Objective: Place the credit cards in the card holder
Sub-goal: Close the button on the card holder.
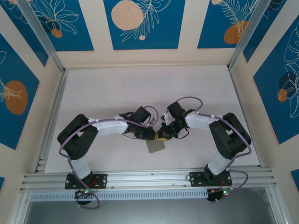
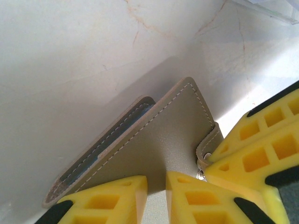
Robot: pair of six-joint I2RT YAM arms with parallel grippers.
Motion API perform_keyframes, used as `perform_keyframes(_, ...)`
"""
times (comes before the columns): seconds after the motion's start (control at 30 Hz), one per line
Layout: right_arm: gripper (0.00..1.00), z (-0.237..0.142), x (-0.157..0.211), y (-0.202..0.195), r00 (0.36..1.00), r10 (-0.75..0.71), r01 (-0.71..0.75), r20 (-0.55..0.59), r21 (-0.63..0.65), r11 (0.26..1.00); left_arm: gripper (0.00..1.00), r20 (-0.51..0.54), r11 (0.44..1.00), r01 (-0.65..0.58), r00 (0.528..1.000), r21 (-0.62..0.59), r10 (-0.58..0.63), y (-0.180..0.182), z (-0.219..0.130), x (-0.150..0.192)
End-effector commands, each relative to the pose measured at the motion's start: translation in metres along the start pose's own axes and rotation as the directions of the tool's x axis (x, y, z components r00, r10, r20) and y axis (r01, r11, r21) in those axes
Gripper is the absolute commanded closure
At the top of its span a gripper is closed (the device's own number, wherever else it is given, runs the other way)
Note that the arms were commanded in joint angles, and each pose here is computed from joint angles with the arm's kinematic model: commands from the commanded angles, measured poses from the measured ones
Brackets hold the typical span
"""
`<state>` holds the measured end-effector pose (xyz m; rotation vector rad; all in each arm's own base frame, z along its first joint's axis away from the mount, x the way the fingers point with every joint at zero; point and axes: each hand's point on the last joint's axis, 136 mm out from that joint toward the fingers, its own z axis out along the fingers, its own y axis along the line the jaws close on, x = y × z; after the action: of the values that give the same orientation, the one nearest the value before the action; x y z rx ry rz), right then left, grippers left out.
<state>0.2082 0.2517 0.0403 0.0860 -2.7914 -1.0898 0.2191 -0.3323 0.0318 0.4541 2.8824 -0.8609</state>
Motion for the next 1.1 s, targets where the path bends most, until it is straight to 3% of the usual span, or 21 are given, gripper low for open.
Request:
perform_keyframes(0.0, 1.00, 0.000, 0.007, 0.021, 0.998, -0.017, 0.008, -0.058, -0.158, 0.987, 0.78, -0.078, 0.999, 0.015, 0.997, -0.040, -0.018, 0.017, 0.024, 0.027)
perform_keyframes(0.37, 1.00, -0.010, 0.009, 0.019, 0.996, 0.036, -0.057, -0.086, -0.260, 0.964, 0.79, -0.070, 1.000, 0.005, 0.998, -0.031, -0.007, 0.015, 0.024, 0.025)
perform_keyframes(1.07, 1.00, 0.011, 0.022, -0.007, 0.986, 0.075, -0.103, -0.148, -0.194, 0.975, 0.79, -0.070, 1.000, 0.005, 0.998, -0.017, -0.006, 0.013, 0.028, 0.022)
